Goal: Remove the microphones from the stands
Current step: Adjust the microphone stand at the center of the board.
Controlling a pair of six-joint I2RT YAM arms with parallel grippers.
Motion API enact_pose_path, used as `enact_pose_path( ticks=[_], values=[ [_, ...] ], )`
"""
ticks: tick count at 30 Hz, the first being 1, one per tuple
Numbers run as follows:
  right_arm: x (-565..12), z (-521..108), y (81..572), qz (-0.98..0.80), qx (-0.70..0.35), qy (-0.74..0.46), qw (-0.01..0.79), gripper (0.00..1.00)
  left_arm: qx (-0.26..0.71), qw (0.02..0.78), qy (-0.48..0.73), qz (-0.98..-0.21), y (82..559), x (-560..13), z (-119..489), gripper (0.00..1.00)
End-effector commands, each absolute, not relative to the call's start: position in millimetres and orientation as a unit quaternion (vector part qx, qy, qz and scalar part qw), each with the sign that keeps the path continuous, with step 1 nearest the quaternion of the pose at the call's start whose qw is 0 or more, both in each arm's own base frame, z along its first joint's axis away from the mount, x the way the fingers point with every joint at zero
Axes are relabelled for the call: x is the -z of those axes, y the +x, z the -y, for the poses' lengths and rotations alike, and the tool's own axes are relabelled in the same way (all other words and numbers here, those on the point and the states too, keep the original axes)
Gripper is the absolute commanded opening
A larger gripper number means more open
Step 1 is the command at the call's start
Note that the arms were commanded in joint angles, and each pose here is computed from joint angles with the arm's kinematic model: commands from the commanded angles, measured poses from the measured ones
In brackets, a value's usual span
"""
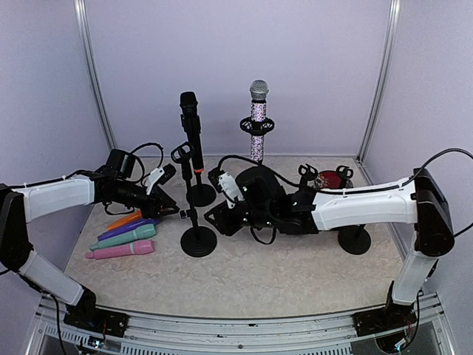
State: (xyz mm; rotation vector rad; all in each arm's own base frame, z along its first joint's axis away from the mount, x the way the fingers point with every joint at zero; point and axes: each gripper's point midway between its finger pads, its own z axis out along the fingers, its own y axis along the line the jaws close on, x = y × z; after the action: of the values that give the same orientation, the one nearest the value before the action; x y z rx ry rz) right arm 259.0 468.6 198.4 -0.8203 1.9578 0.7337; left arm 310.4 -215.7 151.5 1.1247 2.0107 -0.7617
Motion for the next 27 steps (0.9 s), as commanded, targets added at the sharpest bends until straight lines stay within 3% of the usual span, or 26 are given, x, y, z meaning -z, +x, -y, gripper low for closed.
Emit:
enact_pose_path(
  ticks=[1, 5, 11, 19, 27],
  values=[
    [-149, -507, 223, -0.794, -0.298, -0.359, 0.391, 0.43, 0.241, 0.407, 0.391, -0.789, 360, -165, 210, 0.31],
    [-111, -529, 204, -0.791, -0.293, -0.393, 0.367, 0.42, 0.246, 0.407, 0.388, -0.790, 365, -162, 221, 0.31],
    [-70, -543, 202, -0.795, -0.285, -0.409, 0.344, 0.40, 0.296, 0.365, 0.419, -0.777, 335, -152, 253, 0.32],
    [-28, -519, 234, -0.835, -0.249, -0.364, 0.329, 0.32, 0.299, 0.328, 0.434, -0.784, 316, -140, 250, 0.31],
    [-31, -488, 276, -0.848, -0.238, -0.322, 0.346, 0.29, 0.306, 0.313, 0.439, -0.785, 300, -138, 243, 0.31]
  ],
)
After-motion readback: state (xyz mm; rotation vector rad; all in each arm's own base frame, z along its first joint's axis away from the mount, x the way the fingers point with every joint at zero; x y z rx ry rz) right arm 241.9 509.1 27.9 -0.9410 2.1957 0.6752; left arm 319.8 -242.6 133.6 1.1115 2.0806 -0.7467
